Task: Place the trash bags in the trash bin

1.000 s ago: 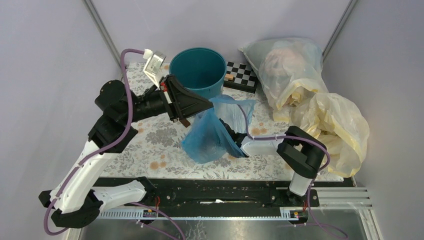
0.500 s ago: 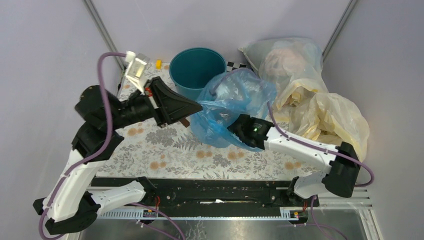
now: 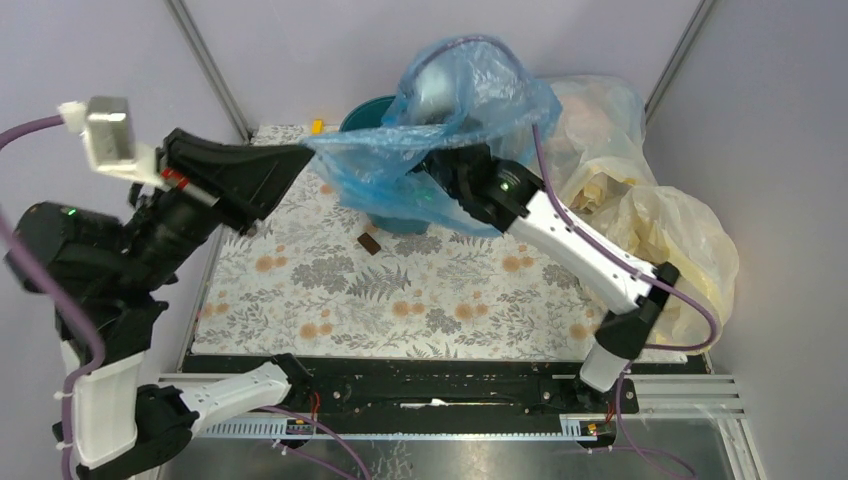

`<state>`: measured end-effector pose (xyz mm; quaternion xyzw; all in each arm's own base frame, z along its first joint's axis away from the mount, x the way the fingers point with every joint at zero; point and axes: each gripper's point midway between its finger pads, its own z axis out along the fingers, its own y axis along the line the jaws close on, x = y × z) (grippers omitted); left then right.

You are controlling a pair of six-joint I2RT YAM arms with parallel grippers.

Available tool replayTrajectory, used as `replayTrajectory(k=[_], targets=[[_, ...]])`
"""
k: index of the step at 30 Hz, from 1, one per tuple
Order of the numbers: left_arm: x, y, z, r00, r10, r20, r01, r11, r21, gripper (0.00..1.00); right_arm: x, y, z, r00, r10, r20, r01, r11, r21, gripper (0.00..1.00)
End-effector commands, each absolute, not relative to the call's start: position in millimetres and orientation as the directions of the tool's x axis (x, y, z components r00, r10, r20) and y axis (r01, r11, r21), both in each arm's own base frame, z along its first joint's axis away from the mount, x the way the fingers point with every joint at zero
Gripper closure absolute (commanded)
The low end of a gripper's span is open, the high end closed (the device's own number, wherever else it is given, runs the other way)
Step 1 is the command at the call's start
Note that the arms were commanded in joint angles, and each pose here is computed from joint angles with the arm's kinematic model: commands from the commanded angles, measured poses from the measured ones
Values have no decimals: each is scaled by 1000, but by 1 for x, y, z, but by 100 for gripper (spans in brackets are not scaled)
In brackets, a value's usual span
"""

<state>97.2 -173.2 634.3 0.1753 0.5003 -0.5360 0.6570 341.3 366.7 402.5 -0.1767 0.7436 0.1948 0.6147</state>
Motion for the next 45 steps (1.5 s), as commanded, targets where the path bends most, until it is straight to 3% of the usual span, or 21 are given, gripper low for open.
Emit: replayTrajectory(k=[1, 10, 20, 27, 36, 39, 45], targets=[[197, -161, 597, 15, -445, -895, 590, 727, -352, 100, 382, 367, 382, -245, -124, -961, -498, 867, 15, 100], [255, -150, 587, 150, -363, -920, 379, 880, -286, 100, 447, 387, 335, -354, -153, -923, -530, 846, 63, 100], [296, -157, 556, 112, -361, -926, 322, 895, -310, 100, 452, 419, 230, -508, -233, -829, -571, 812, 122, 100], [329, -167, 522, 27, -362, -932, 306, 890, -337, 100, 458, 408, 164, -560, -330, -760, -549, 835, 41, 100], [393, -158, 471, -152, -377, -914, 270, 873, -405, 100, 462, 405, 149, -596, -339, -728, -562, 823, 77, 91], [409, -145, 459, -191, -394, -899, 252, 866, -433, 100, 462, 406, 174, -570, -321, -756, -566, 820, 79, 88], [417, -131, 464, -187, -428, -884, 261, 846, -465, 100, 460, 403, 247, -485, -248, -838, -577, 811, 94, 72]])
